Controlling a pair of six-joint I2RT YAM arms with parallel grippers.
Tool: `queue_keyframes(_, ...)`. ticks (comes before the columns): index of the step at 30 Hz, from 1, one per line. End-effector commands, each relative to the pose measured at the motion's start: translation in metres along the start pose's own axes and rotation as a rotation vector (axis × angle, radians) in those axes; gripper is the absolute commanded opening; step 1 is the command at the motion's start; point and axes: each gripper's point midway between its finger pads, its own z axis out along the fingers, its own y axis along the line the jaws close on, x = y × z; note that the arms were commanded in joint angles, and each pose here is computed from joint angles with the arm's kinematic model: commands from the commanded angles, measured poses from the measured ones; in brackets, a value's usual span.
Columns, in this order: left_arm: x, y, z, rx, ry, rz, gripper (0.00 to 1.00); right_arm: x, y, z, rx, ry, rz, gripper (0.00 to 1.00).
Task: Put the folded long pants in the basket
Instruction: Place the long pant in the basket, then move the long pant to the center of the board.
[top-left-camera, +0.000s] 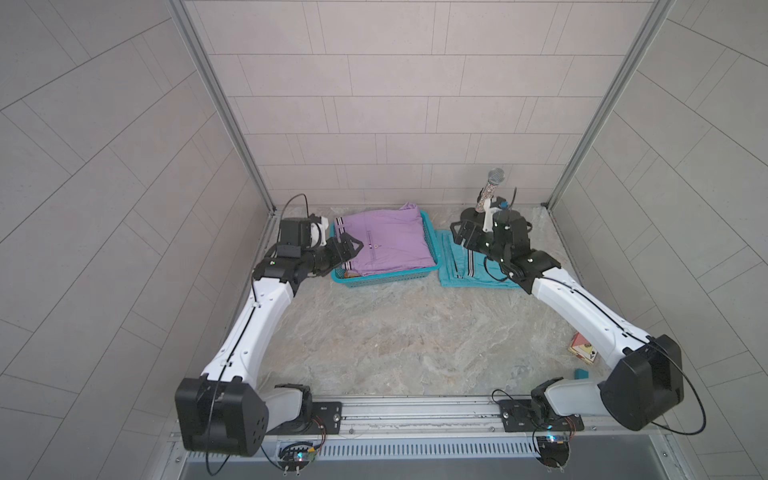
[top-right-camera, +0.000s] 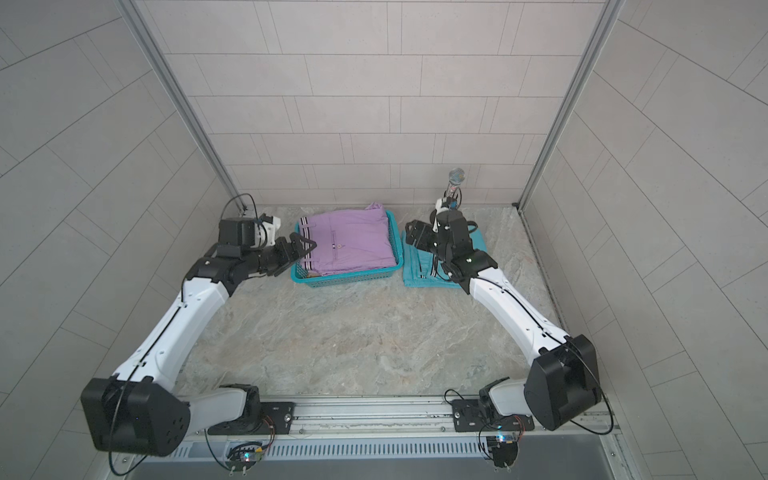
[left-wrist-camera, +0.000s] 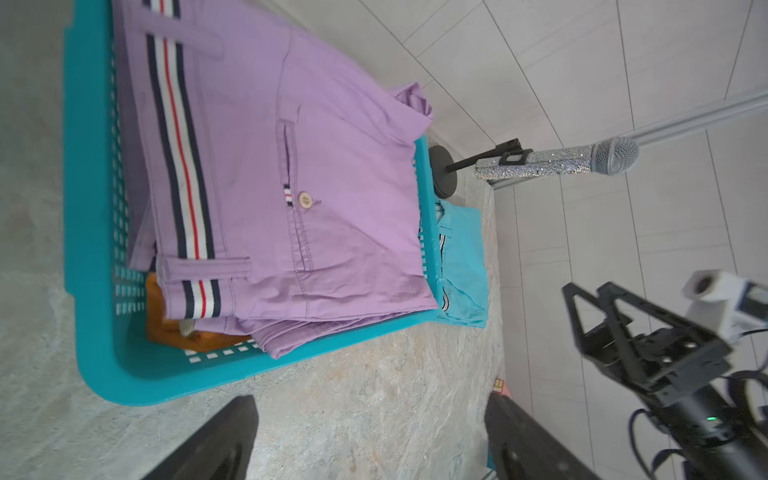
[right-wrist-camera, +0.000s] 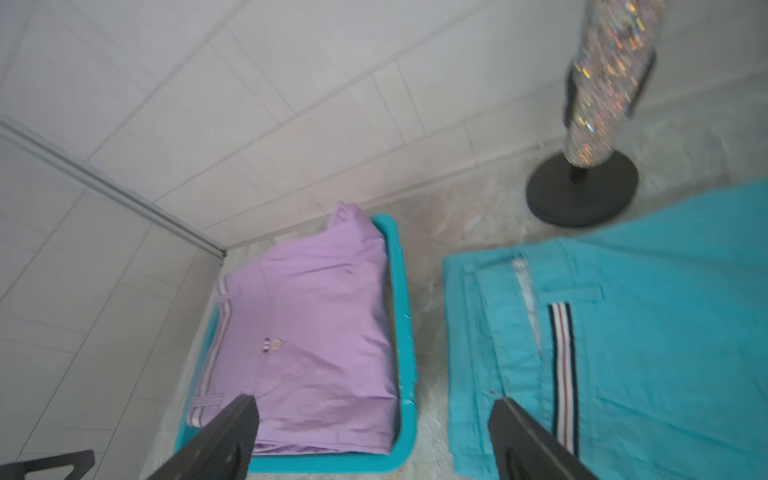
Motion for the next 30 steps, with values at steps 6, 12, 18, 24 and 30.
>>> queue_keyframes(6, 0.022, 0.057, 0.014, -0.145, -0.04, -0.121, 1.0, 0.072, -0.13, 0.01, 0.271, 0.007, 0.269, 0.92)
queue_keyframes(12, 0.024, 0.064, 0.007, -0.188, -0.053, -0.104, 1.0, 0.096, -0.158, 0.032, 0.338, 0.046, 0.297, 0.93)
queue_keyframes(18, 0.027, 0.055, 0.011, -0.13, -0.037, -0.144, 1.0, 0.105, -0.186, 0.061, 0.385, 0.046, 0.367, 0.92)
queue_keyframes(24, 0.04, 0.046, 0.031, -0.02, 0.06, -0.191, 1.0, 0.1, -0.193, 0.08, 0.426, 0.066, 0.363, 0.84)
queue_keyframes(30, 0.057, 0.033, 0.032, 0.004, 0.119, -0.103, 1.0, 0.115, -0.191, 0.067, 0.419, 0.125, 0.385, 0.0)
